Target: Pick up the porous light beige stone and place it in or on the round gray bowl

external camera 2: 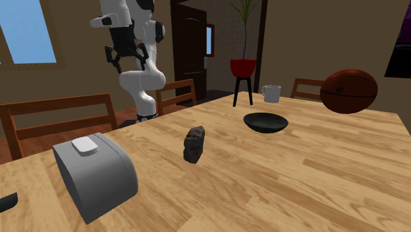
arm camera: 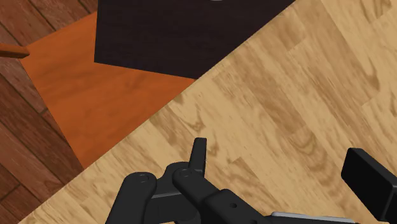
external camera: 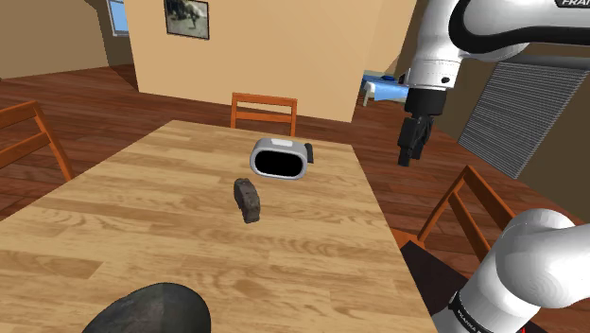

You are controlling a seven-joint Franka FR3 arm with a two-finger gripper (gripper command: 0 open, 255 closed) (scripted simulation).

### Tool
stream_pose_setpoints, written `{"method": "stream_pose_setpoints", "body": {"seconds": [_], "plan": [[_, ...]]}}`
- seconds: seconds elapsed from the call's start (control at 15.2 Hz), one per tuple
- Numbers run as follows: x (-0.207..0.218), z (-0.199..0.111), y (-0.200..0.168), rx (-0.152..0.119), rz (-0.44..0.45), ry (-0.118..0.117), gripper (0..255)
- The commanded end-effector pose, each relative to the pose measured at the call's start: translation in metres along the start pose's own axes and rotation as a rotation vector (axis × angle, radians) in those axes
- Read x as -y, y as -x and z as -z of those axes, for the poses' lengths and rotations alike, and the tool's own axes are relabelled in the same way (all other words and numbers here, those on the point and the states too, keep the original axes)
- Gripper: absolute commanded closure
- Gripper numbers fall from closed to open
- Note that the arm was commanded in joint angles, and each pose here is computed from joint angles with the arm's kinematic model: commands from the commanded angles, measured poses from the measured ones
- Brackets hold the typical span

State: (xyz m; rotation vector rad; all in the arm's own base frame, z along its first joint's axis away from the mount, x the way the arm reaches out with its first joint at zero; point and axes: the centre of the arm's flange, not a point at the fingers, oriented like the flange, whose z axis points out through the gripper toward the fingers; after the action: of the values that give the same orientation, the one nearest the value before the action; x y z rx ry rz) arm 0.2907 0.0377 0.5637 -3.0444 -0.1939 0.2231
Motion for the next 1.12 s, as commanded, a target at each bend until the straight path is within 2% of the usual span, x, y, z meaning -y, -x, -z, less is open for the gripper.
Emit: {"method": "stream_pose_setpoints", "body": {"seconds": [0.0, 1.06], "plan": [[0.000, 0.000, 0.000, 0.000, 0.000, 0.000, 0], [0.128, -0.058, -0.152, -0.062, -0.126, 0.025, 0]]}}
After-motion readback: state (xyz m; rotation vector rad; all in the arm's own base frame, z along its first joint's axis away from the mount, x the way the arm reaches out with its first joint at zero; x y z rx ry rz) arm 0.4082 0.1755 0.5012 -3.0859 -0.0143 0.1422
